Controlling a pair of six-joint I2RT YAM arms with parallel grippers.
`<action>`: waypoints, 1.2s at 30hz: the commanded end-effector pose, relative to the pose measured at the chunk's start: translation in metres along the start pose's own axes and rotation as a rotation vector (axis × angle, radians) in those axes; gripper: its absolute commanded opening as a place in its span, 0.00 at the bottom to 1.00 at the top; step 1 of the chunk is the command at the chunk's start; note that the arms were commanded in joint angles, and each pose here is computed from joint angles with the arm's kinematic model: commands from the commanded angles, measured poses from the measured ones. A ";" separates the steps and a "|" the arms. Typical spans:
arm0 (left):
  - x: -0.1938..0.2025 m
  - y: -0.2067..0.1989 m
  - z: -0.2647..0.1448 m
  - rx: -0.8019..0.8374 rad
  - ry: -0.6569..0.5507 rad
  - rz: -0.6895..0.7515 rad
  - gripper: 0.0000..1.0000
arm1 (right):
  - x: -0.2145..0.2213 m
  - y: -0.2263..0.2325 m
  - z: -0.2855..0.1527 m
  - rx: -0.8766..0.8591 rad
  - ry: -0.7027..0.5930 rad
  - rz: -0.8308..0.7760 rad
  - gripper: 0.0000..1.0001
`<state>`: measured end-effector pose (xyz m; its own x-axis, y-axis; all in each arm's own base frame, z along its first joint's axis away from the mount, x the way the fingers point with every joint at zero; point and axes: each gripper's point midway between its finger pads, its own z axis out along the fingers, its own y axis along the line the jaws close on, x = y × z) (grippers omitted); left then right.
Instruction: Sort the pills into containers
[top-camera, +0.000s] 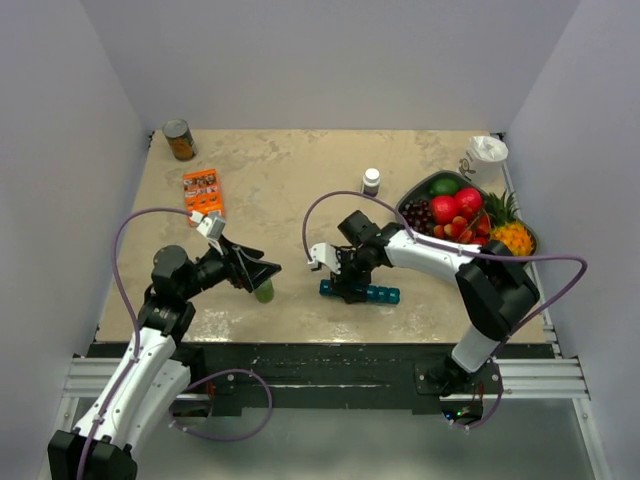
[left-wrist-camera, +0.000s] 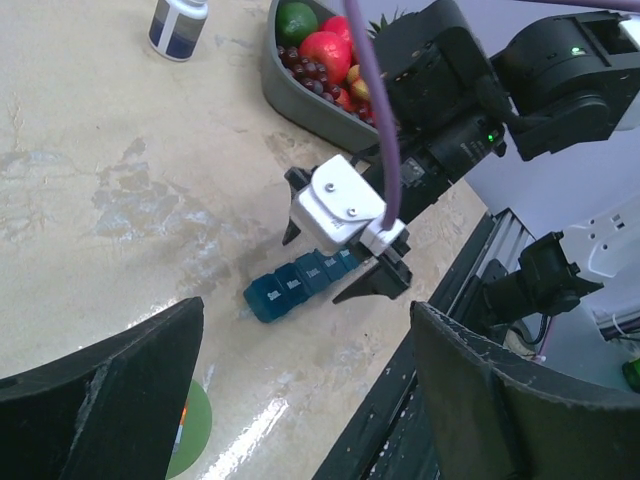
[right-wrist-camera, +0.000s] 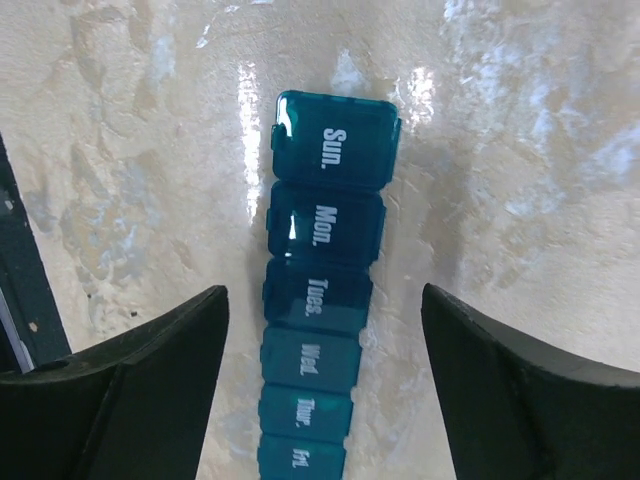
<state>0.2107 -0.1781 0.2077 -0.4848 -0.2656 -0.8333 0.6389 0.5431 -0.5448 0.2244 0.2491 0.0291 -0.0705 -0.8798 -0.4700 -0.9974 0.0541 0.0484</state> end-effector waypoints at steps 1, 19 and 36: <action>-0.004 -0.003 0.001 0.001 -0.018 -0.004 0.88 | -0.015 -0.002 -0.026 0.059 -0.051 -0.071 0.84; 0.001 -0.013 0.003 0.003 -0.001 0.014 0.84 | 0.019 -0.007 -0.038 0.103 -0.035 -0.083 0.85; -0.004 -0.019 -0.001 0.005 -0.033 0.030 0.78 | 0.017 0.002 -0.010 0.050 -0.021 -0.085 0.77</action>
<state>0.2000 -0.1868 0.2053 -0.4898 -0.2525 -0.8345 0.6350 0.5525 -0.5399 0.2236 0.2226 0.0319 0.0014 -0.8785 -0.4777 -0.9994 0.0159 -0.0321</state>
